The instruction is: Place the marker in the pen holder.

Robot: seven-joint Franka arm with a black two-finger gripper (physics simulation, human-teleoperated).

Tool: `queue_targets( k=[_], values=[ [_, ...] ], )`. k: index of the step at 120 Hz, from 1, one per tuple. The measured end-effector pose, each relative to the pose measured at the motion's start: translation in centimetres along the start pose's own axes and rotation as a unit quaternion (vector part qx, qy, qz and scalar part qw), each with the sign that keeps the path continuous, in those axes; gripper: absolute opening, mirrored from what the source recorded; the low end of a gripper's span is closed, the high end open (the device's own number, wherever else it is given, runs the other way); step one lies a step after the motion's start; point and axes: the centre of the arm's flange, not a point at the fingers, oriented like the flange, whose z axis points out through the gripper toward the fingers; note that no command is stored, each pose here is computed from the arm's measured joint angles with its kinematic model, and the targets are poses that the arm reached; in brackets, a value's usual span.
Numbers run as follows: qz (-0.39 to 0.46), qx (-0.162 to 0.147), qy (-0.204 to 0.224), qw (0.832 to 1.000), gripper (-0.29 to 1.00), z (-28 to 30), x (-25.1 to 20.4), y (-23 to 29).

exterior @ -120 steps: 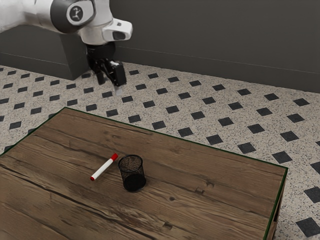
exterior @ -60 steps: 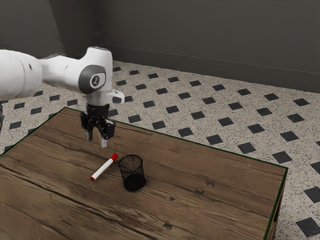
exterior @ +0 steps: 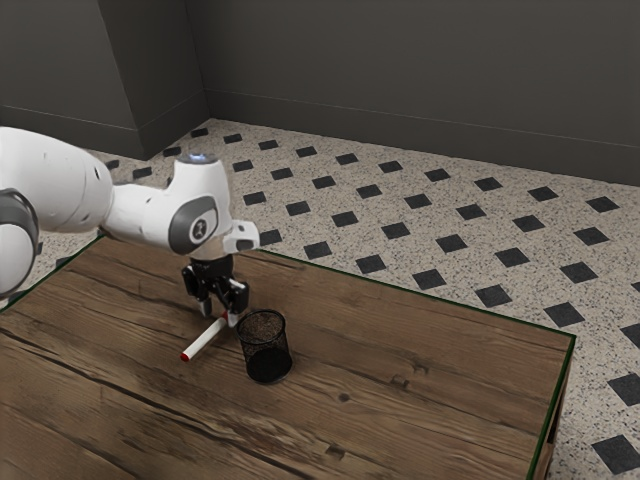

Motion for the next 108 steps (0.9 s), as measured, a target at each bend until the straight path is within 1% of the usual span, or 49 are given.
queue_targets(
  k=[14, 28, 44, 59, 79, 90, 96, 108],
  values=[
    [-0.004, -0.003, 0.005, 1.0, 0.35, 0.5, -0.3, 0.0],
    [-0.012, -0.005, 0.009, 1.0, 0.24, 0.8, -0.3, -0.7],
    [-0.014, -0.005, 0.013, 1.0, 0.08, 0.8, -0.2, -0.8],
    [-0.017, -0.004, 0.015, 1.0, -0.01, 0.8, -0.1, -1.2],
    [-0.02, 0.001, 0.015, 1.0, -0.07, 1.0, -0.1, -1.2],
    [-0.022, 0.003, 0.015, 1.0, -0.08, 0.9, -0.1, -1.2],
    [-0.022, 0.004, 0.025, 0.999, -0.08, -0.6, -0.1, -1.1],
    [-0.022, 0.004, 0.059, 0.998, -0.08, -6.9, -0.7, -1.0]
  ],
)
